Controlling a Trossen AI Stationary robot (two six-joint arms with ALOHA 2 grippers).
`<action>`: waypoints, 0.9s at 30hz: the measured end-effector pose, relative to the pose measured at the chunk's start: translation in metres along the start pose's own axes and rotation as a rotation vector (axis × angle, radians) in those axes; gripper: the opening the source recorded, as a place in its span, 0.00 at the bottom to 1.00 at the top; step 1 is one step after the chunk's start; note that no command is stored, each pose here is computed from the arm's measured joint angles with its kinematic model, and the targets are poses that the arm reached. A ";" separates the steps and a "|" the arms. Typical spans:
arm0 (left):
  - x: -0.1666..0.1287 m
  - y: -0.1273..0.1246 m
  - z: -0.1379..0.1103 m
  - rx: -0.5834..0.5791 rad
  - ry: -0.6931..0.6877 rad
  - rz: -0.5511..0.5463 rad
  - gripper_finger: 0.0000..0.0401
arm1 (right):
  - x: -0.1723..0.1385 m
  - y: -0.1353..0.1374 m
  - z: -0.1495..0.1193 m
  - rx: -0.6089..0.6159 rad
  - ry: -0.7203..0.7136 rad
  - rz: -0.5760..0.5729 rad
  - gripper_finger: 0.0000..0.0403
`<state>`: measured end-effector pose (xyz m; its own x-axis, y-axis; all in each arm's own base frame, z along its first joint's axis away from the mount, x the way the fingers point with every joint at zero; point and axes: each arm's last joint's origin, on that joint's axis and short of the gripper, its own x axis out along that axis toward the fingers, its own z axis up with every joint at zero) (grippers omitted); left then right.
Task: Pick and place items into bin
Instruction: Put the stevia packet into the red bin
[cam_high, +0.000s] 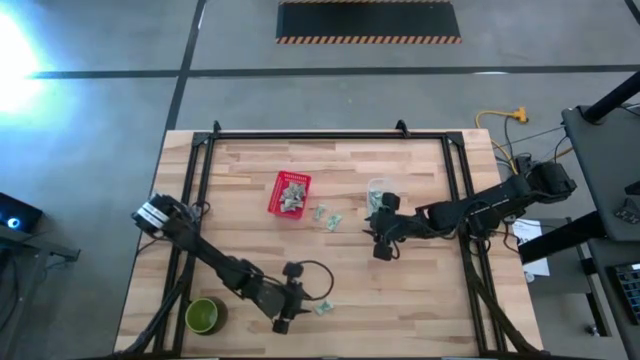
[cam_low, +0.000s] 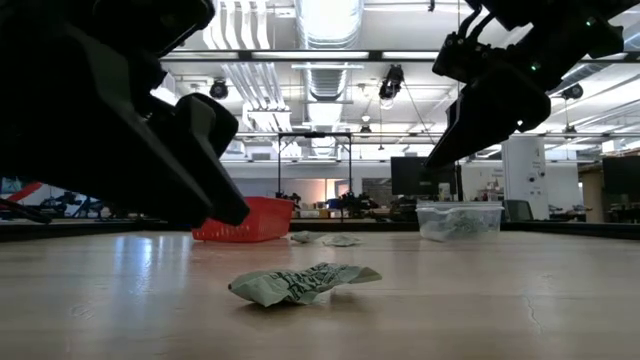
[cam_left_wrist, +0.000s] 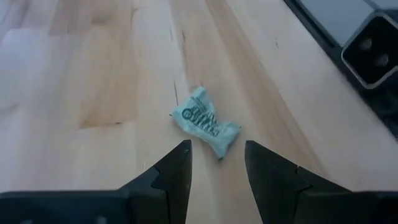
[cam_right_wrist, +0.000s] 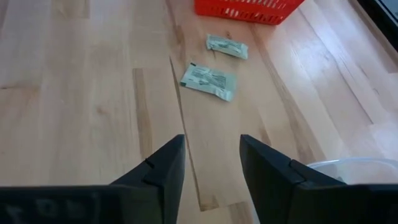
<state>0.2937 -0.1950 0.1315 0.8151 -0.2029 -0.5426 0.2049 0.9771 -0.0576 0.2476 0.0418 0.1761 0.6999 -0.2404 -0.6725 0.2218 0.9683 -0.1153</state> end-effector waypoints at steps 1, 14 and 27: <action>0.001 -0.001 0.001 -0.014 -0.001 0.000 0.33 | 0.000 0.000 0.000 0.000 0.000 0.000 0.35; 0.017 -0.004 -0.004 -0.022 0.023 0.013 0.33 | 0.000 0.000 0.000 0.001 -0.003 0.001 0.34; 0.022 -0.005 -0.008 -0.032 0.031 0.016 0.33 | 0.000 0.000 0.000 0.005 -0.004 0.001 0.33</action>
<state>0.3066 -0.2034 0.1135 0.8005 -0.1859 -0.5697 0.1743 0.9818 -0.0754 0.2477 0.0419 0.1763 0.7032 -0.2397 -0.6694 0.2247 0.9681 -0.1107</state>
